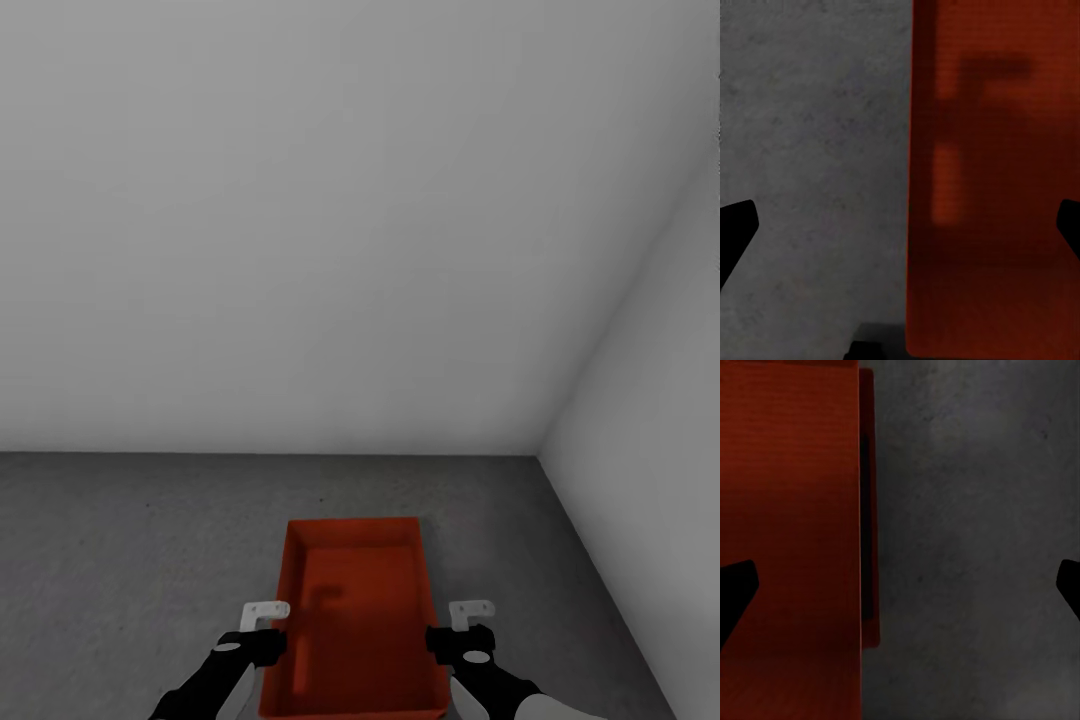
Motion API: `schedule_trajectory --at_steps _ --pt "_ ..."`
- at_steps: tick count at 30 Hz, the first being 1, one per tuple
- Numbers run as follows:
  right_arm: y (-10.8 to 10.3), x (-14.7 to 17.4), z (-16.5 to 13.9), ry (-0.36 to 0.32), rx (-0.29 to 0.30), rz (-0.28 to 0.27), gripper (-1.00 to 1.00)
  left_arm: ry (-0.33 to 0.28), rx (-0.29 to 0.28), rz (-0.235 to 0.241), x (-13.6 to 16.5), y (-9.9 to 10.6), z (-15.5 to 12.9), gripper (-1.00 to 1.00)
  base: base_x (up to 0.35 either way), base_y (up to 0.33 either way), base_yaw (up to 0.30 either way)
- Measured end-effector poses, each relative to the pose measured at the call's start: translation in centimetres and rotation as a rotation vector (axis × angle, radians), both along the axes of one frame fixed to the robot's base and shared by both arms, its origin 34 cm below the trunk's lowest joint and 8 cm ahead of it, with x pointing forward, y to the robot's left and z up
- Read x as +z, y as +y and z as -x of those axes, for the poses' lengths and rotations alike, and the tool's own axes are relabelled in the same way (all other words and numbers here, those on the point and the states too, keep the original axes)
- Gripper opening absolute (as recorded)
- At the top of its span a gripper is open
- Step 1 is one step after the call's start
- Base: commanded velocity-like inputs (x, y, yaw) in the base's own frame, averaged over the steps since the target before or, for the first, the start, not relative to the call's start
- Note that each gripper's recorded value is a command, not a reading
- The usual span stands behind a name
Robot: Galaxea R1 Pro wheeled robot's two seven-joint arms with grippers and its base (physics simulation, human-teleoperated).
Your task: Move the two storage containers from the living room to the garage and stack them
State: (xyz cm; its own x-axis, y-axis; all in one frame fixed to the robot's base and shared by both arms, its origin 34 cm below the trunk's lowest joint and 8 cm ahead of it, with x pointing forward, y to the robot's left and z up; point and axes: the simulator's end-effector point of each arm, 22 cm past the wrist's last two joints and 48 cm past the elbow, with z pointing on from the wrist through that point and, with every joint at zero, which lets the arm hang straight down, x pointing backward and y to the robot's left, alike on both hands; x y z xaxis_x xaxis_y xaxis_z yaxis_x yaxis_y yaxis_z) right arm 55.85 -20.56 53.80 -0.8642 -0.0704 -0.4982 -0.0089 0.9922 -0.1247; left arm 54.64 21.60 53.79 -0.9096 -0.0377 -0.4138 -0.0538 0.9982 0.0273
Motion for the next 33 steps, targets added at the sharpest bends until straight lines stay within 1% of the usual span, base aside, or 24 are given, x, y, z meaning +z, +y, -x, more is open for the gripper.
schedule_trajectory --at_steps 6,9,11,33 --pt "0.0 0.4 -0.3 -0.009 0.0 0.0 1.0 -0.013 0.0 -0.001 0.4 0.0 -0.4 1.0 0.0 0.0 0.0" --pt "0.0 0.6 -0.5 -0.014 0.0 0.0 1.0 -0.062 0.005 0.001 1.0 0.0 -1.3 1.0 -0.023 0.0 0.0" --pt "0.0 0.7 -0.6 -0.017 0.0 0.0 1.0 -0.08 0.008 0.003 1.3 0.0 -1.7 1.0 -0.203 0.0 0.0" --pt "0.0 2.2 -1.7 -0.051 0.0 0.0 1.0 -0.12 0.009 0.002 2.8 0.1 -2.9 1.0 -0.315 0.0 0.0"
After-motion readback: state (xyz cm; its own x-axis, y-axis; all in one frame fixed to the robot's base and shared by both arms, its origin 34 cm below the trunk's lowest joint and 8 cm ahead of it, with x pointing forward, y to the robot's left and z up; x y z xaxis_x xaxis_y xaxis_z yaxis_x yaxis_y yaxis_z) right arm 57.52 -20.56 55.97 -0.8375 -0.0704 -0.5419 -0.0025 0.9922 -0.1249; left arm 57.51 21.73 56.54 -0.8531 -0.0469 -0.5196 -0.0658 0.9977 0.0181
